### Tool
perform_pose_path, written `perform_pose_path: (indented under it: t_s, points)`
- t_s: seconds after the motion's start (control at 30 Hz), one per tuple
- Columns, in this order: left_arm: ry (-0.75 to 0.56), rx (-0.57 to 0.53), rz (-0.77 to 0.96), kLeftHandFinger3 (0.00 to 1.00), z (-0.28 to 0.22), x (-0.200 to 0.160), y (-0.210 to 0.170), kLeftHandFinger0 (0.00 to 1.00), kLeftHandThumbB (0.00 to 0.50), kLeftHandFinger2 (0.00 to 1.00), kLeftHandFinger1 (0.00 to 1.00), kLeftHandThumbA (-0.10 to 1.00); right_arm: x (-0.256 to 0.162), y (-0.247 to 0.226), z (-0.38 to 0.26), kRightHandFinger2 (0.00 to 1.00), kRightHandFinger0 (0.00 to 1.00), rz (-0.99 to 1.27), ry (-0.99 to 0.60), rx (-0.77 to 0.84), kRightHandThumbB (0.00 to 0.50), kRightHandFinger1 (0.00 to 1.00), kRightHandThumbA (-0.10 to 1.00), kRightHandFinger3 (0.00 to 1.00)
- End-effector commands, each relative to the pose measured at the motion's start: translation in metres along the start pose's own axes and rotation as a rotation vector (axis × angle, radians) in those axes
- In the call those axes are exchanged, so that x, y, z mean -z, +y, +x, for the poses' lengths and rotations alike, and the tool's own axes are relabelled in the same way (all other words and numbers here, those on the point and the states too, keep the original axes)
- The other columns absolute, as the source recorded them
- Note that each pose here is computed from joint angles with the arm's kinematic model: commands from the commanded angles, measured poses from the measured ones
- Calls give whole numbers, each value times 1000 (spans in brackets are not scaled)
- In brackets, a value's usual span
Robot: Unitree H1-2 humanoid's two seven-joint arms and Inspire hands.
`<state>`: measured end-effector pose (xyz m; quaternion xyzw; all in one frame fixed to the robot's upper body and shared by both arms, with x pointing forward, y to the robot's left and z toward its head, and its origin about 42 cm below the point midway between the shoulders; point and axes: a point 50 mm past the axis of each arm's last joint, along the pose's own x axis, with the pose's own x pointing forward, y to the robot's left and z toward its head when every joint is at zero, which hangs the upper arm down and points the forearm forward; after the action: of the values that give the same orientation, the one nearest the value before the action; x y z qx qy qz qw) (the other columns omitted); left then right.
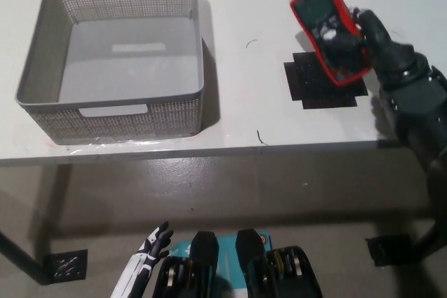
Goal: Use the right hand to pick up a multimeter on the right side and put it into a container on the left side
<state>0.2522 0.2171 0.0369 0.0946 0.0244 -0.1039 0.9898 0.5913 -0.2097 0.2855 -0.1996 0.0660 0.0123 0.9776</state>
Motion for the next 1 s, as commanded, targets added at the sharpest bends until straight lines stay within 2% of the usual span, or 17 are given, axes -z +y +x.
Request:
perform_pose_path:
  t_s: [0.0, 0.07, 0.17, 0.23, 0.27, 0.3, 0.37, 0.4, 0.47, 0.53, 0.6, 0.73, 0.9, 0.97]
  points:
    - [-52, -15, 4, 1000, -3, -4, 5, 1000, 441, 1000, 1000, 1000, -141, -7, -1, 767, 0, 260, -256, -28, 188, 383, -100, 731]
    - [-51, -18, 2, 1000, -4, -4, 5, 1000, 444, 1000, 1000, 1000, -151, -2, -3, 741, 0, 274, -260, -38, 171, 302, -100, 745]
    - [-42, -17, 8, 1000, -6, -4, 4, 1000, 467, 1000, 1000, 1000, -177, 14, -8, 611, 0, 206, -321, -72, 178, 168, -100, 688]
    - [-43, -16, 2, 1000, -6, -4, 4, 1000, 463, 1000, 1000, 1000, -191, 24, -12, 603, 0, 187, -356, -101, 190, 145, -100, 683]
    - [-43, -16, -3, 1000, -6, -4, 4, 1000, 462, 1000, 1000, 1000, -197, 30, -14, 626, 0, 195, -372, -115, 200, 163, -100, 688]
    - [-42, -16, 0, 1000, -6, -4, 4, 1000, 465, 1000, 1000, 1000, -204, 37, -16, 634, 0, 193, -383, -126, 181, 194, -100, 659]
    - [-45, -15, 7, 1000, -5, -5, 4, 1000, 454, 1000, 1000, 1000, -220, 51, -22, 627, 0, 191, -395, -145, 185, 206, -100, 667]
    - [-49, -18, 16, 1000, -6, -5, 3, 1000, 453, 1000, 1000, 1000, -226, 58, -24, 653, 0, 202, -399, -159, 184, 225, -100, 700]
    - [-53, -14, 39, 1000, -6, -5, 2, 1000, 455, 1000, 1000, 1000, -240, 77, -31, 772, 0, 219, -419, -203, 169, 297, -100, 801]
    - [-51, -7, 47, 1000, -6, -6, 3, 1000, 459, 1000, 1000, 1000, -248, 90, -36, 799, 0, 209, -419, -219, 172, 319, -100, 796]
    - [-57, -2, 55, 1000, -6, -5, 1, 1000, 425, 1000, 1000, 1000, -255, 109, -43, 798, 0, 196, -421, -247, 173, 339, -100, 799]
    - [-73, 15, 80, 1000, -8, -5, 2, 1000, 386, 1000, 1000, 1000, -256, 144, -53, 796, 0, 55, -457, -268, 164, 452, -100, 770]
    - [-82, 23, 77, 1000, -6, -5, 2, 1000, 384, 1000, 1000, 1000, -244, 176, -60, 751, 0, -72, -475, -275, 156, 445, -100, 729]
    - [-86, 30, 72, 1000, -6, -5, 1, 1000, 375, 1000, 1000, 1000, -233, 186, -61, 723, 0, -92, -476, -280, 163, 422, -100, 672]
